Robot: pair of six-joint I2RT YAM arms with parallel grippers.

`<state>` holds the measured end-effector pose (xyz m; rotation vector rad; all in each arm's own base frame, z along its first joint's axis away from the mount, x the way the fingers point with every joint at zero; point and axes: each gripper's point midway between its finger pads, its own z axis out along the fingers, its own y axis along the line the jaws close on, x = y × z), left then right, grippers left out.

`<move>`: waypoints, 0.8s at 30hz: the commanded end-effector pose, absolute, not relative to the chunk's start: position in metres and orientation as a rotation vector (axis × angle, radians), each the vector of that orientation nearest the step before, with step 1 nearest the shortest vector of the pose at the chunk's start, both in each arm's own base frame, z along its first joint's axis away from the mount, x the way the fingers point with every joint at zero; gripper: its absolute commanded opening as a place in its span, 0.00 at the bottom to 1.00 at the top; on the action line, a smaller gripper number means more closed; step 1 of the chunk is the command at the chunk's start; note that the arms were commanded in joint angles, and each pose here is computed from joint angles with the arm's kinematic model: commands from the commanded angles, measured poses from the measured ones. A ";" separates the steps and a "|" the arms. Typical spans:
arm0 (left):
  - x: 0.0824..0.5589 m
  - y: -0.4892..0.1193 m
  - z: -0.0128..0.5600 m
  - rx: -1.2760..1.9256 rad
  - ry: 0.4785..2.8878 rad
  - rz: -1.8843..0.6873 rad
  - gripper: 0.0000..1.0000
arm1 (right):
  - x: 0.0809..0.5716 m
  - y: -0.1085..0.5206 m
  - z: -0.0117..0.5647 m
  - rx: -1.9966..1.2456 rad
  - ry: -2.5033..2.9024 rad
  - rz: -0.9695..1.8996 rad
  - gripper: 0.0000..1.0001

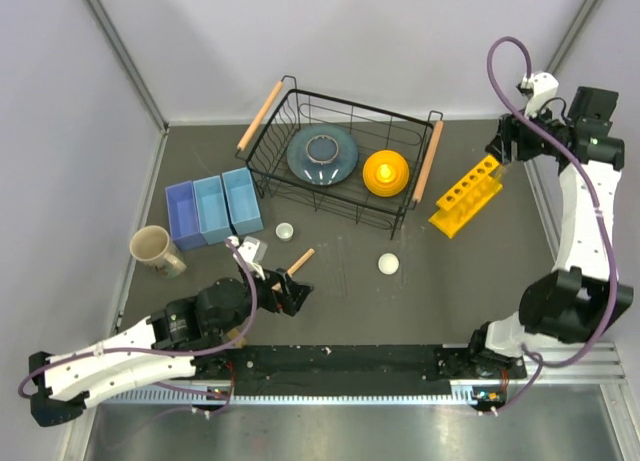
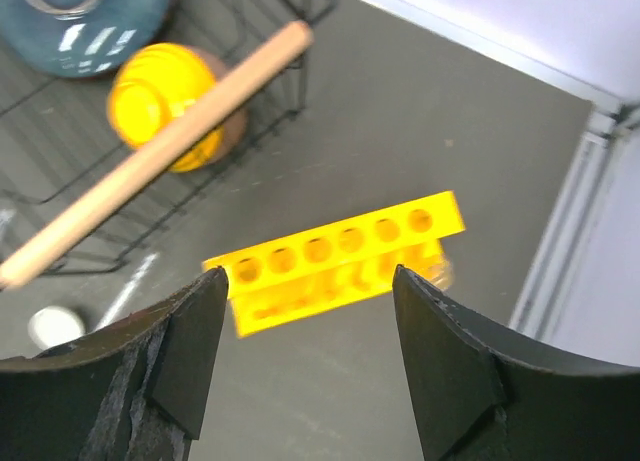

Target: Organize the chemistry lab equipment

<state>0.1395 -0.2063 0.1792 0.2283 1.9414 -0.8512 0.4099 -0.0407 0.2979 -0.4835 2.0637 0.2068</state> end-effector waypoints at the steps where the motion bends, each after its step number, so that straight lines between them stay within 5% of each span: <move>1: 0.144 -0.202 0.182 0.126 1.968 -0.848 0.99 | 0.354 0.012 0.300 -0.551 1.990 0.485 0.68; 13: 0.144 -0.209 0.162 0.031 2.049 -0.867 0.99 | 0.247 0.093 0.235 -0.714 1.930 0.800 0.69; 24: 0.152 -0.225 0.131 -0.061 2.251 -0.807 0.99 | 0.231 0.108 0.186 -0.759 1.960 0.833 0.70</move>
